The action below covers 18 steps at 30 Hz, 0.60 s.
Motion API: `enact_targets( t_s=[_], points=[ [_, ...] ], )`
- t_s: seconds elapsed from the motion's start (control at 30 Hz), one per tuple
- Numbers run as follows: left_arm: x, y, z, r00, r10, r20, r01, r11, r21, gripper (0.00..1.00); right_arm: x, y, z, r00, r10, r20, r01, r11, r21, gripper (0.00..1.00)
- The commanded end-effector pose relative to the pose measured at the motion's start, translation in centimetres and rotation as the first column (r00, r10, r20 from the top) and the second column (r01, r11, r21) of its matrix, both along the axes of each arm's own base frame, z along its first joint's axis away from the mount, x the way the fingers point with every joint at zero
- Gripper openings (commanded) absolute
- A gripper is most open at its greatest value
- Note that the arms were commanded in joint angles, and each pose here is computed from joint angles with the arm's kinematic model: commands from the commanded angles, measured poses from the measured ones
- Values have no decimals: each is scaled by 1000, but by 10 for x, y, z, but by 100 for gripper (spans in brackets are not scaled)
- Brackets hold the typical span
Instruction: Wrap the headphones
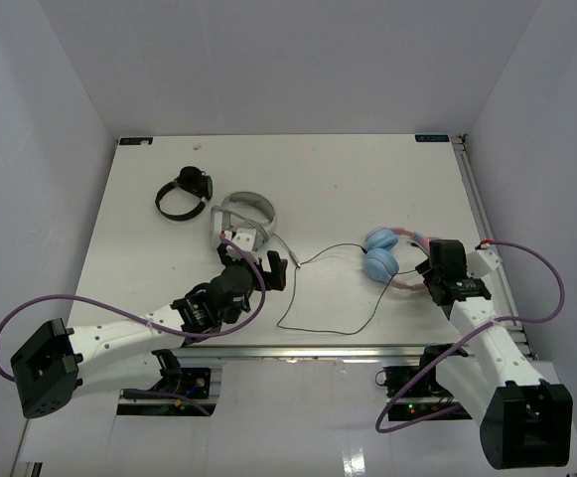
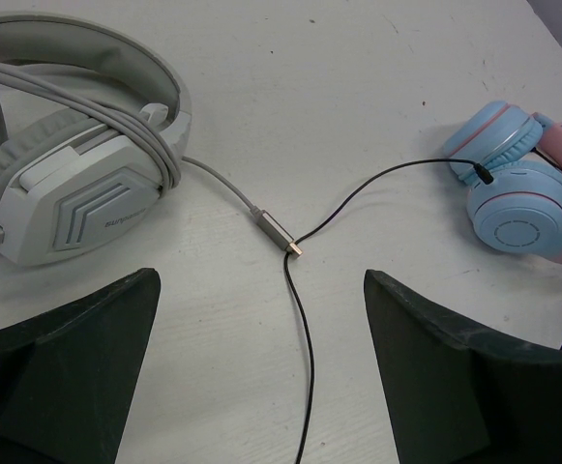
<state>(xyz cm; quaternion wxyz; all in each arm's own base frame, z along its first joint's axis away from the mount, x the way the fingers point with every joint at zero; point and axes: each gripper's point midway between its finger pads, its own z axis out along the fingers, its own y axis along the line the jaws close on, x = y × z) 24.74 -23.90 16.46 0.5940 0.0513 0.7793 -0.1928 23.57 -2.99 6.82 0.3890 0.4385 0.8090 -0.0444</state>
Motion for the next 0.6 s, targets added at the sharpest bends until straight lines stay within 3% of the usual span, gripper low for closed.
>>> enact_targets(
  t_s=[0.0,0.33,0.5,0.57],
  points=[
    [2,0,9,1000,9,18,-9,1000,-18,97,-3,-8,-16,998,-53,-18,53,999,2,75],
    [1,1,10,1000,8,19,-7,1000,-23,97,-3,-14,-40,994,-81,-67,81,997,1,73],
    [1,2,11,1000,10,21,-9,1000,-29,97,3,-17,-44,997,-56,-58,54,998,-37,58],
    [0,2,11,1000,7,21,-6,1000,-28,97,7,-20,-42,997,-22,-72,17,997,-77,45]
  ],
)
